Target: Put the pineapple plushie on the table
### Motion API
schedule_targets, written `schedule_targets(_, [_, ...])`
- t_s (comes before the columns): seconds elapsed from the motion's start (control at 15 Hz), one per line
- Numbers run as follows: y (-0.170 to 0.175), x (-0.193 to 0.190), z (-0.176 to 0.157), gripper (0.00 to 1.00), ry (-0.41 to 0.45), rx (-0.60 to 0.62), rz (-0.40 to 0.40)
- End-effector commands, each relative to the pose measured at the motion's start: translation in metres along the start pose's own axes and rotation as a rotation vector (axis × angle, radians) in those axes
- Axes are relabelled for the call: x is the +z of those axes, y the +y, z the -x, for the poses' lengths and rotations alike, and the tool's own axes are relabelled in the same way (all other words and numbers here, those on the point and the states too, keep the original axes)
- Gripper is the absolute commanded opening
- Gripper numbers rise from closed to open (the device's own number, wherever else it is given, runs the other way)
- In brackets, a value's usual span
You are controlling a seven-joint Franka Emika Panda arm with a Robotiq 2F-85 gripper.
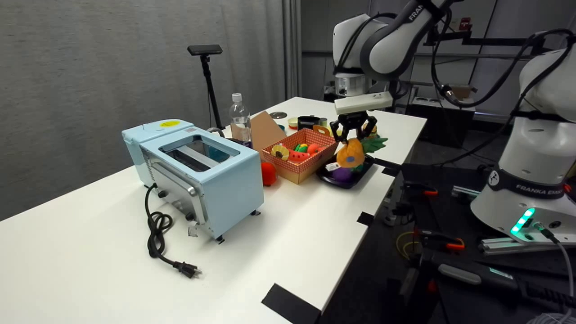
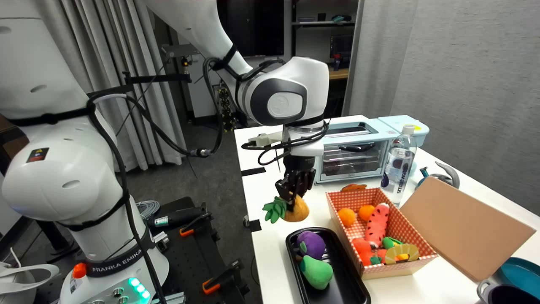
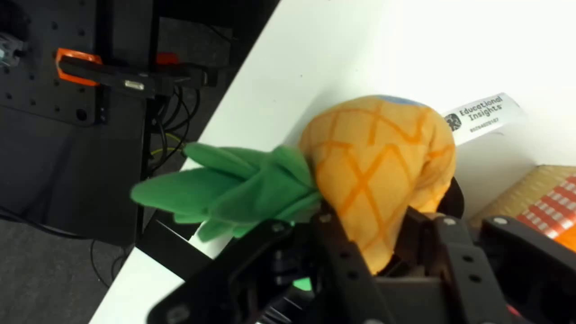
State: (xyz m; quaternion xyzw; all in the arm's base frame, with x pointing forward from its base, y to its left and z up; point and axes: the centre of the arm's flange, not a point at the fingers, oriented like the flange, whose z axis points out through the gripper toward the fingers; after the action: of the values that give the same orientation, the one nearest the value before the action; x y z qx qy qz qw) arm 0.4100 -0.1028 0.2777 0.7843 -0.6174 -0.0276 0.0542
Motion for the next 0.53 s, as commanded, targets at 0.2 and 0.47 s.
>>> schedule_targets(0.2, [0.016, 0.005, 0.013, 0.82, -0.029, -0.019, 0.043])
schedule_targets(0.47, [0.020, 0.011, 0.006, 1.00, -0.135, -0.035, 0.108])
